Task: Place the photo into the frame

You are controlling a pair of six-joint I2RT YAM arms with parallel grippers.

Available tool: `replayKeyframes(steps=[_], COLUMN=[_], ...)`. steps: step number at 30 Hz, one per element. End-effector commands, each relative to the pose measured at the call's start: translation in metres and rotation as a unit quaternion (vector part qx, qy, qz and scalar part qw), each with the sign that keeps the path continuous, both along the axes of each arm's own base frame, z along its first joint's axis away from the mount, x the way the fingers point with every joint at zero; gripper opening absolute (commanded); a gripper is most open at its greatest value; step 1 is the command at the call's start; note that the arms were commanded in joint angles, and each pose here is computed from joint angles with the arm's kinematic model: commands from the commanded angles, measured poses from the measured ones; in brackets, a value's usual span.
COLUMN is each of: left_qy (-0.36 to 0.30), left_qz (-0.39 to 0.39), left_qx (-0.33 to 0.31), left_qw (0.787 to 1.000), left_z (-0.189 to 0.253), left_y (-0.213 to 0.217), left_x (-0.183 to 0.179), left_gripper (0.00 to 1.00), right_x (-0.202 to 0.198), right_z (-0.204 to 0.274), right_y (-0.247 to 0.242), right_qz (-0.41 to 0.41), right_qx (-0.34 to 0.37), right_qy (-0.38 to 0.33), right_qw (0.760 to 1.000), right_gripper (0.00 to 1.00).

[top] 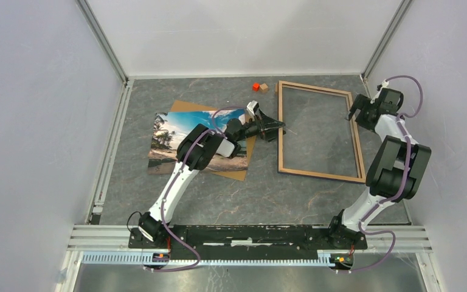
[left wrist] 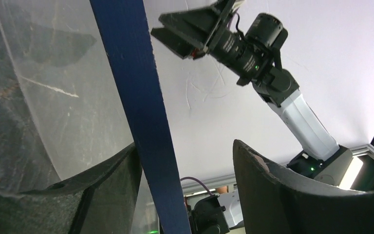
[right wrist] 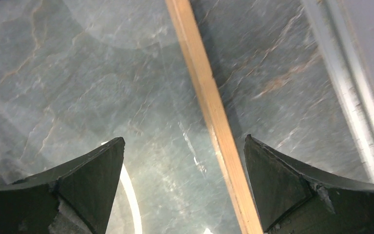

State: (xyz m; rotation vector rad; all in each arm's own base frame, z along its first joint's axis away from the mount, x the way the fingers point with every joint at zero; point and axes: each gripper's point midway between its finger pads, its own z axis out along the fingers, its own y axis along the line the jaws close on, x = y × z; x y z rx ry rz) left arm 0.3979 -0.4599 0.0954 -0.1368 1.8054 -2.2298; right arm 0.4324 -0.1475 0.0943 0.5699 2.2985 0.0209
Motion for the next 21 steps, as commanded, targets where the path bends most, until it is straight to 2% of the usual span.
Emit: replayKeyframes(steps=[1, 4, 8, 12, 16, 21], left_qy=[-0.043, -0.050, -0.031, -0.032, -0.041, -0.070], left_qz=[0.026, 0.027, 0.057, 0.077, 0.077, 0.075], left_qx=[-0.002, 0.013, 0.069, 0.138, 0.134, 0.117], left_qw=[0.999, 0.998, 0.995, 0.987, 0.987, 0.988], left_z=[0.012, 0.010, -0.014, -0.035, -0.029, -0.012], left_y=[0.011, 0.010, 0.020, 0.025, 0.026, 0.024], left_x=[0.012, 0.011, 0.020, 0.024, 0.023, 0.019], left_gripper=[0.73, 0.66, 0.60, 0.59, 0.58, 0.56], right_x=[-0.008, -0.017, -0.038, -0.046, -0.047, -0.048], right_z=[0.005, 0.011, 0.004, -0.006, -0.021, -0.023], right_y=[0.026, 0.027, 0.023, 0.036, 0.058, 0.079], right_qz=[0.013, 0.002, -0.032, -0.012, 0.021, 0.062], right_qx=[0.036, 0.029, 0.013, 0.030, 0.047, 0.023], right_qy=[-0.036, -0.043, -0.035, -0.032, -0.011, 0.011], right_qw=[0.999, 0.999, 0.999, 0.999, 0.999, 0.998], right_gripper=[0.98, 0.97, 0.96, 0.95, 0.93, 0.93])
